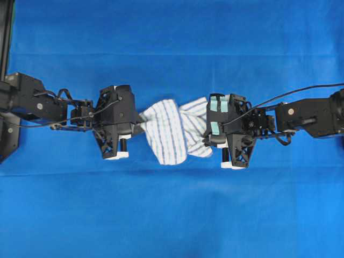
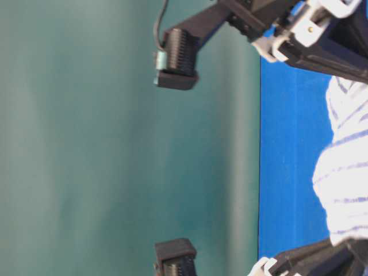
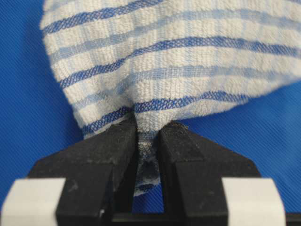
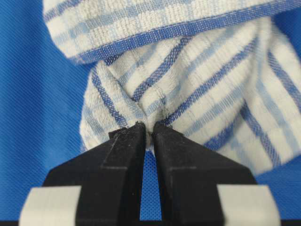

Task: Lift the towel with both arms.
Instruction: 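Lift the towel upward and back with both grippers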

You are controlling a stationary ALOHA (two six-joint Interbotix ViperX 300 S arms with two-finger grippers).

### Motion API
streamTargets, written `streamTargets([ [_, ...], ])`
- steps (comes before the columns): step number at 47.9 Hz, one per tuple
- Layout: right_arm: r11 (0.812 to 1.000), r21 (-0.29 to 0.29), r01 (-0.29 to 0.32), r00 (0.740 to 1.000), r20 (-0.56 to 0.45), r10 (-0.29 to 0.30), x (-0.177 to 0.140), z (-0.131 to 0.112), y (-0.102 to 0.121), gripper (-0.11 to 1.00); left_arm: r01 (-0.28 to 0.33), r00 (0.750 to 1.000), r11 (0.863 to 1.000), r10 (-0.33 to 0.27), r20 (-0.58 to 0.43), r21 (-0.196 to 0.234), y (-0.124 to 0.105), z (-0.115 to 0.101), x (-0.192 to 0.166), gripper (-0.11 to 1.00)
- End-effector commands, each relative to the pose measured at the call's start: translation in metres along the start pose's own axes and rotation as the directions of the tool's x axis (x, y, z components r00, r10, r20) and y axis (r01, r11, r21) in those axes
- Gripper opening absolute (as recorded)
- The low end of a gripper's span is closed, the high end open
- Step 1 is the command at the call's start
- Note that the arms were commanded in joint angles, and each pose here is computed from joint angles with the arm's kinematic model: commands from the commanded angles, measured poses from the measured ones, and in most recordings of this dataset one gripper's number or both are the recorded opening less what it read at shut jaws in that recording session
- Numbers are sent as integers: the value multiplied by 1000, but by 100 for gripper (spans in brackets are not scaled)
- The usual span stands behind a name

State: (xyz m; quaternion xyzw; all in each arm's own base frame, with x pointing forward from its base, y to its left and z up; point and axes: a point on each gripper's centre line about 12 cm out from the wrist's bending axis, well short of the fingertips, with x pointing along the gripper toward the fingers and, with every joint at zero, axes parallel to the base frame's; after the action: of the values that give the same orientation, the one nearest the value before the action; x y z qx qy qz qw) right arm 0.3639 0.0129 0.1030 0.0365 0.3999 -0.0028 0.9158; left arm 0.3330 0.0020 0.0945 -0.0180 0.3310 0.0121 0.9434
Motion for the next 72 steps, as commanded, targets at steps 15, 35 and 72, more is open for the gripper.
streamTargets([
  [15,1000,6,-24,979,203,22,-83,76,8,9,33,991,992,-16,136,-121,-5,89,-66,8],
  [35,1000,3,14,944,330,-14,-177,139,-2,9,44,960,985,4,280,-165,3,165,-155,8],
  [72,994,-45,103,901,428,-74,-251,200,-6,9,1,906,986,70,418,-168,22,226,-230,8],
])
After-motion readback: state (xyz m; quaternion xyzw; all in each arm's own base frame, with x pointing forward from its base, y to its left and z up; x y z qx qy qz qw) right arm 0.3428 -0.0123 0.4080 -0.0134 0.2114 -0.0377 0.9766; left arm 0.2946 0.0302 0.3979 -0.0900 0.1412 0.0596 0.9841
